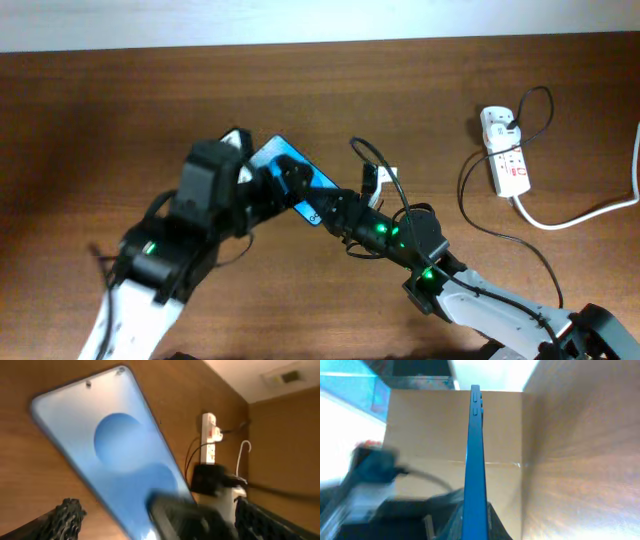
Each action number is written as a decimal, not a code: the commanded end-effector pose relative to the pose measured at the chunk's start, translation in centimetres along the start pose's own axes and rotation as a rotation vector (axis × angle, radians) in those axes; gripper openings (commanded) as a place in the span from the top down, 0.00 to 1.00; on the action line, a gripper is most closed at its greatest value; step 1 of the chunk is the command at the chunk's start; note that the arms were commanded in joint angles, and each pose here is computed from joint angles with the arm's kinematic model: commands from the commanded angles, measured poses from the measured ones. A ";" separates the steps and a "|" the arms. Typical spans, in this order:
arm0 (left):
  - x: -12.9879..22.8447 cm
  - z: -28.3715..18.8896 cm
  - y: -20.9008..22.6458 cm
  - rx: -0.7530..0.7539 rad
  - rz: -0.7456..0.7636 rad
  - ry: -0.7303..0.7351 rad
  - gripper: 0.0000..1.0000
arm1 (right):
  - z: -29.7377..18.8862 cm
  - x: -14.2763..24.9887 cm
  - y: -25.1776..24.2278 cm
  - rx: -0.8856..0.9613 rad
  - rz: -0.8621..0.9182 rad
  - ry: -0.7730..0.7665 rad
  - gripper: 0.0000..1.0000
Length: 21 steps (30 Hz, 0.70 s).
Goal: Plug charger to phone and switch on socket
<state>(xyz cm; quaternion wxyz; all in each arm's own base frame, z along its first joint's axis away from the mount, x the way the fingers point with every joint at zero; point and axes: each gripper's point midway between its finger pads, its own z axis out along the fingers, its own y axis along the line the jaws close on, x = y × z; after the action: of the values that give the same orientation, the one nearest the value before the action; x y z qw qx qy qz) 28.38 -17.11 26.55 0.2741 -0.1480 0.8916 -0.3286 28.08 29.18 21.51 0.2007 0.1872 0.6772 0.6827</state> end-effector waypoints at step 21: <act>-0.1 5.1 2.0 0.279 -0.064 -0.231 0.00 | -1.0 1.0 0.3 0.003 0.246 0.154 0.96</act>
<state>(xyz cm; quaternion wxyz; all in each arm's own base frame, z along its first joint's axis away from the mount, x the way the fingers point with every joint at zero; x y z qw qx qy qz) 30.58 -18.91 21.73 0.3647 -0.1519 0.8008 -0.4501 26.86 28.68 21.11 0.0690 0.2142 0.6693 0.7080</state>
